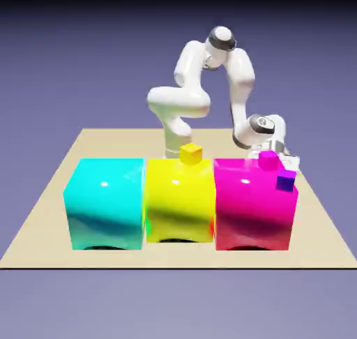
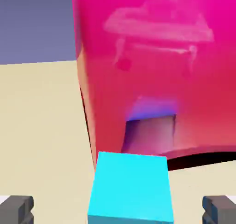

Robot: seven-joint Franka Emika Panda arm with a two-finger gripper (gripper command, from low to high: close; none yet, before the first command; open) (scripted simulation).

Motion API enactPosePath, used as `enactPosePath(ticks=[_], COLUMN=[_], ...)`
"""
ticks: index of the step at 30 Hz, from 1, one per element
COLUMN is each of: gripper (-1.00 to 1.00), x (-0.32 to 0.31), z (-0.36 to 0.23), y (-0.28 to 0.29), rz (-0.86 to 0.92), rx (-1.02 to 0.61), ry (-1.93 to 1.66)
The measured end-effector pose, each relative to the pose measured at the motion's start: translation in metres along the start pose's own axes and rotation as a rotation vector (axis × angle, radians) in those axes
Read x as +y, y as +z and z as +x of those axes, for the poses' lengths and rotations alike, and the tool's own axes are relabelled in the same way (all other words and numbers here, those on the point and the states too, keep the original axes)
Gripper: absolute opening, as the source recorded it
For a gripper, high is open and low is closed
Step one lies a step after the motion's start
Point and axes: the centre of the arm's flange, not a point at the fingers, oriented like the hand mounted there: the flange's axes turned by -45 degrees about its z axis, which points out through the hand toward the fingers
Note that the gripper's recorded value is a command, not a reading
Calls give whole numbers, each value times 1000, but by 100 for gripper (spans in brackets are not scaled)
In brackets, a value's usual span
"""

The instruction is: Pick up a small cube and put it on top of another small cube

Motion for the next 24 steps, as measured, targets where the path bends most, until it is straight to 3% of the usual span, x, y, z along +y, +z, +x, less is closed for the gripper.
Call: enactPosePath(ticks=[5, 6, 15, 24], gripper=[0, -100, -100, -100], x=[-1, 0, -10, -66], z=[-14, -17, 2, 120], y=[54, 61, -11, -49], rz=[2, 0, 15, -39], rx=[2, 0, -37, -95], ry=[0, -1, -22, -24])
